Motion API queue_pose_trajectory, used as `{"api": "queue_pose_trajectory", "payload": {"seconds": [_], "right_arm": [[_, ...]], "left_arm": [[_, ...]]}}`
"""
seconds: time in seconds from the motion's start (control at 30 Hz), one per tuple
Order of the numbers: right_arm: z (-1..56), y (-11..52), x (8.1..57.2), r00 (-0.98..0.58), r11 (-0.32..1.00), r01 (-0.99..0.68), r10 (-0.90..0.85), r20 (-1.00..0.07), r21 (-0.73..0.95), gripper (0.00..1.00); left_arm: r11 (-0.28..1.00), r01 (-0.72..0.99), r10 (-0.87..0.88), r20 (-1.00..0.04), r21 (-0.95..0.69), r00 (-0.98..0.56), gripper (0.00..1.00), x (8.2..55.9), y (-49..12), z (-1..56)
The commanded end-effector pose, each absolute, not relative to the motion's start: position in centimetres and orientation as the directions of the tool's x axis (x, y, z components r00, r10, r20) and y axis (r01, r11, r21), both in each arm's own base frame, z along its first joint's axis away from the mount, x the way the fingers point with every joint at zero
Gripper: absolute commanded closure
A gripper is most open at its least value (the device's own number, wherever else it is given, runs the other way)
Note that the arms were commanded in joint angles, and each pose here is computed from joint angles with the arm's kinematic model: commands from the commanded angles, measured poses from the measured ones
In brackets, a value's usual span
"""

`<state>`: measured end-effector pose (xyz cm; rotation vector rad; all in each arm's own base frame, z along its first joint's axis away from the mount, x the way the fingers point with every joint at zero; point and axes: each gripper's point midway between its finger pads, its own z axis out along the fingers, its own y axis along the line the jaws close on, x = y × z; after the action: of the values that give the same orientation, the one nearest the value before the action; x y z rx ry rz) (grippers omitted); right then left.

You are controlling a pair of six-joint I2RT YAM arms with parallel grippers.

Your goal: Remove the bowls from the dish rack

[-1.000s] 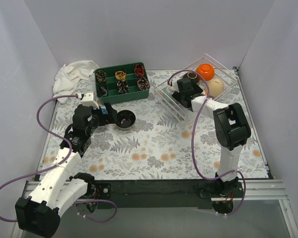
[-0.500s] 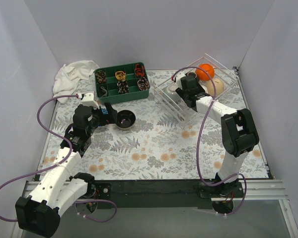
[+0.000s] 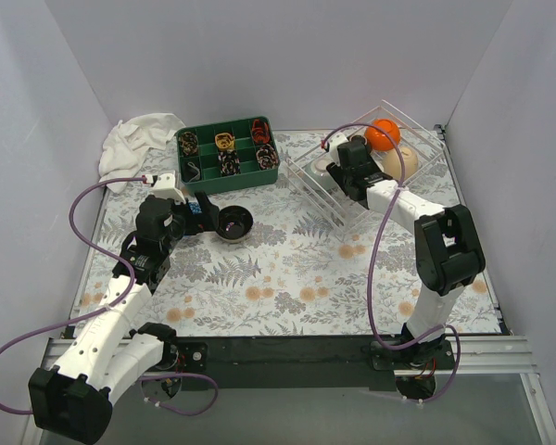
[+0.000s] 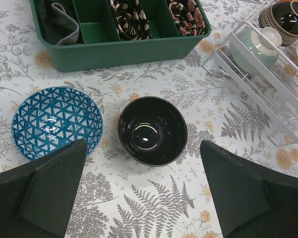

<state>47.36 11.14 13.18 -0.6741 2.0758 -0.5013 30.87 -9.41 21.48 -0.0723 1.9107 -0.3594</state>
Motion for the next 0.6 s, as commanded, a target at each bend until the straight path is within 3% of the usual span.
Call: {"api": "queue_pose_trajectory", "payload": {"seconds": [0.0, 0.37, 0.57], "right_arm": [[18.7, 12.3, 48.2, -0.380, 0.839, -0.198, -0.543, -0.749, -0.508, 0.57], [23.4, 13.3, 47.7, -0.317, 0.956, -0.137, -0.290, -0.903, -0.259, 0.57], [26.7, 14.9, 45.9, -0.256, 0.973, -0.195, -0.172, -0.951, -0.124, 0.57]], "left_arm": [[0.947, 0.159, -0.206, -0.909, -0.278, -0.362, 0.02, 30.7, -9.9, 21.3], [0.913, 0.256, -0.201, -0.897, -0.317, -0.395, 0.02, 30.3, -12.0, 21.1], [0.868, 0.331, -0.214, -0.881, -0.369, -0.421, 0.02, 30.4, -13.9, 21.7]]}}
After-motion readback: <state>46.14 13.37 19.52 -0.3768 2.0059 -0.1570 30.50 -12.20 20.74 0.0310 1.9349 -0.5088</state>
